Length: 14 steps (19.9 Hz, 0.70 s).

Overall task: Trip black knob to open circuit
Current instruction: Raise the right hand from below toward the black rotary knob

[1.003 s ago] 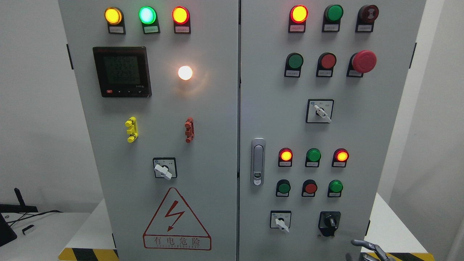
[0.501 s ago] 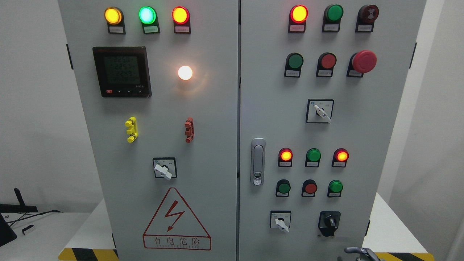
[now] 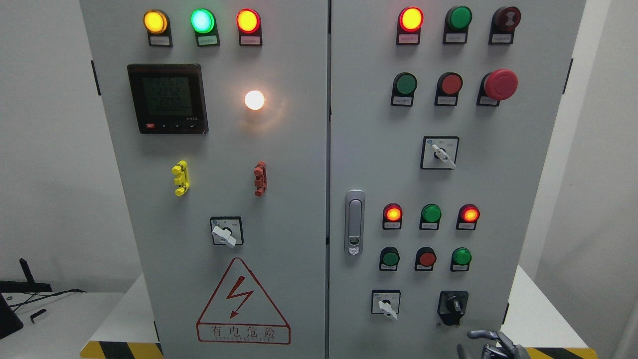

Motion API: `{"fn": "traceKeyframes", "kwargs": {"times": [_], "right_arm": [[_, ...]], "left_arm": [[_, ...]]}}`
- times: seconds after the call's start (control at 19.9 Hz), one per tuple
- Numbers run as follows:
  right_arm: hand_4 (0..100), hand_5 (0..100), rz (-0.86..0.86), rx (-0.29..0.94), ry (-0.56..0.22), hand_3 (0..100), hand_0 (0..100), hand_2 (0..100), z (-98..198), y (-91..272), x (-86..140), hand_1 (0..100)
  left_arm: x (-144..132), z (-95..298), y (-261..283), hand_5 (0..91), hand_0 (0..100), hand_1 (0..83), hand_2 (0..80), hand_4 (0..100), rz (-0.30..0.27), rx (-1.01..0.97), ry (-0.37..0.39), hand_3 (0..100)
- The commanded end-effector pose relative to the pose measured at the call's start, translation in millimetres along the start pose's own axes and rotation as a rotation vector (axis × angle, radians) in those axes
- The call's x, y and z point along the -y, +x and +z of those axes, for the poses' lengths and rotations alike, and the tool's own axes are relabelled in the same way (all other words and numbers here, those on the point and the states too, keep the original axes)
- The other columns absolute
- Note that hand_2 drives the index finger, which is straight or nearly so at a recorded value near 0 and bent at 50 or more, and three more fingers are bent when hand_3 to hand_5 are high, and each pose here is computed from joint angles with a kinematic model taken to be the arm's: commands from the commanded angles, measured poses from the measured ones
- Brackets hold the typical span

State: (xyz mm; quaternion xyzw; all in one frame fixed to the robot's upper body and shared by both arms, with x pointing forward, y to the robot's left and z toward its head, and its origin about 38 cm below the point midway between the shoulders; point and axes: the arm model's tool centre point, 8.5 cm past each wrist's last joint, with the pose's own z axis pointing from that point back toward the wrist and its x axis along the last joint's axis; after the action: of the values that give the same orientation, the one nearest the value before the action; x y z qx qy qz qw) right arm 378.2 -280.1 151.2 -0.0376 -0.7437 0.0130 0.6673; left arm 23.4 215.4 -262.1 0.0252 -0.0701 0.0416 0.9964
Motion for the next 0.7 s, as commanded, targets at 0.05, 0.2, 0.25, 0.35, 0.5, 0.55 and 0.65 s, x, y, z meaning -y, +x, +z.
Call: {"fn": "traceKeyframes", "kwargs": {"times": [0.05,0.2,0.25,0.35,0.5,0.55,0.65], "right_arm": [[100,96,0.07,-0.021,-0.009,100,22,45,-9.6,-9.2,0.1,75],[100,96,0.07,-0.017,-0.012,100,22,45,-12.7,-7.9,0.9,75],[100,96,0.069,-0.02,-0.013,100,22,44,-13.7,-8.9,1.1,75],[100,96,0.071,-0.028,-0.015,100,22,44,-14.7,-11.8,2.4,75],[100,96,0.071,-0.025,-0.017,100,22,44,-19.5,-15.5,3.3,75],[100,96,0.07,-0.023,-0.02,100,22,44,-22.2,-15.1,4.0,75],[100,96,0.076,-0.022,-0.027,100,23,44,-28.6,-14.2,8.5,75]], "left_arm": [[0.4,0.0,0.1,0.0,12,38.9,0.0,0,-0.03,0.001,-0.004,0],[0.4,0.0,0.1,0.0,12,38.9,0.0,0,-0.03,0.001,-0.004,0],[0.4,0.0,0.1,0.0,12,38.9,0.0,0,-0.03,0.001,-0.004,0],[0.4,0.0,0.1,0.0,12,38.9,0.0,0,-0.03,0.001,-0.004,0],[1.4,0.0,0.1,0.0,12,38.9,0.0,0,-0.03,0.001,-0.006,0],[0.4,0.0,0.1,0.0,12,38.9,0.0,0,-0.03,0.001,-0.004,0],[0.4,0.0,0.1,0.0,12,38.9,0.0,0,-0.03,0.001,-0.004,0]]}}
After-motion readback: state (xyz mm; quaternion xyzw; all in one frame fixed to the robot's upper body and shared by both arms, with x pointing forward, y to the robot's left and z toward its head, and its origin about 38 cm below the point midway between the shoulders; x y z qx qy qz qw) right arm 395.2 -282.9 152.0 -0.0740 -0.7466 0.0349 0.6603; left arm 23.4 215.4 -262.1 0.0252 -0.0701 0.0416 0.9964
